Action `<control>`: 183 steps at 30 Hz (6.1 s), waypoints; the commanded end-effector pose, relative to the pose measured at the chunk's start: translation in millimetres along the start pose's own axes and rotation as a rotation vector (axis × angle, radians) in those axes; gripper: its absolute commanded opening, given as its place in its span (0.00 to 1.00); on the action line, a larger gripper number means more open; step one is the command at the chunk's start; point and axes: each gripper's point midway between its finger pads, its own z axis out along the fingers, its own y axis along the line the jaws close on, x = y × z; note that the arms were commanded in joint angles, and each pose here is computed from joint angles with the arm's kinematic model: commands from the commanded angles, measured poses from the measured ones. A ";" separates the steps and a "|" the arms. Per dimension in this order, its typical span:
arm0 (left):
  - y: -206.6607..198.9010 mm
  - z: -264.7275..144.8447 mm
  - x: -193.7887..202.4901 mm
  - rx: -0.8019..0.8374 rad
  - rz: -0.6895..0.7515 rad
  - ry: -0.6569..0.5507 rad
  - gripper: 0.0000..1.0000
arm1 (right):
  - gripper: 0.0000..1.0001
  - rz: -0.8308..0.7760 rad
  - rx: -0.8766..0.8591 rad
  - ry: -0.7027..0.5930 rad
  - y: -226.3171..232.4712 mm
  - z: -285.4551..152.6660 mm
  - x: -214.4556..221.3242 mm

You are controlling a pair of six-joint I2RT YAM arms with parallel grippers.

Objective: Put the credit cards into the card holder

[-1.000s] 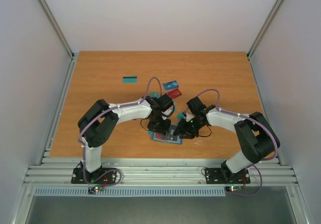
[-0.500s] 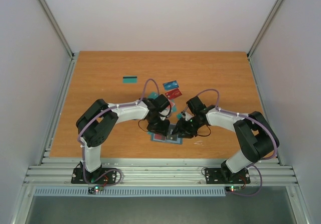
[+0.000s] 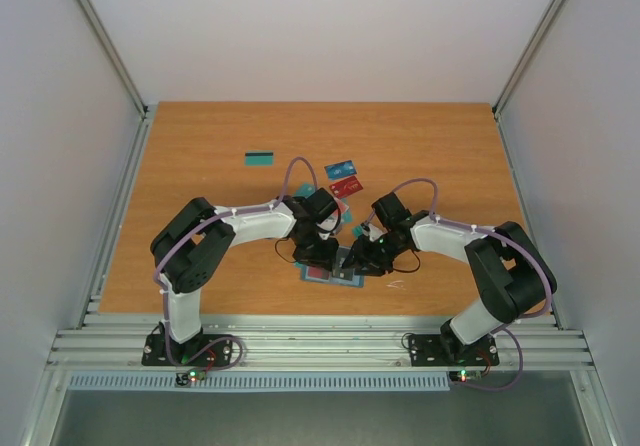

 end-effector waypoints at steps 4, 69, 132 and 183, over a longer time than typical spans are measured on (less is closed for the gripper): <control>30.6 20.0 15.6 -0.095 -0.018 0.051 0.00 | 0.42 -0.023 -0.043 -0.004 8.9 0.4 0.1; 0.6 -25.5 -1.5 -0.071 -0.038 -0.047 0.00 | 0.42 -0.079 -0.054 0.037 40.3 -23.7 2.4; -3.2 17.1 -9.9 -0.029 -0.053 0.053 0.00 | 0.45 -0.069 0.084 0.054 14.6 -16.1 -3.3; 34.1 -195.5 59.6 -0.064 -0.129 -0.431 0.01 | 0.46 -0.346 0.042 -0.014 171.9 -34.9 -52.3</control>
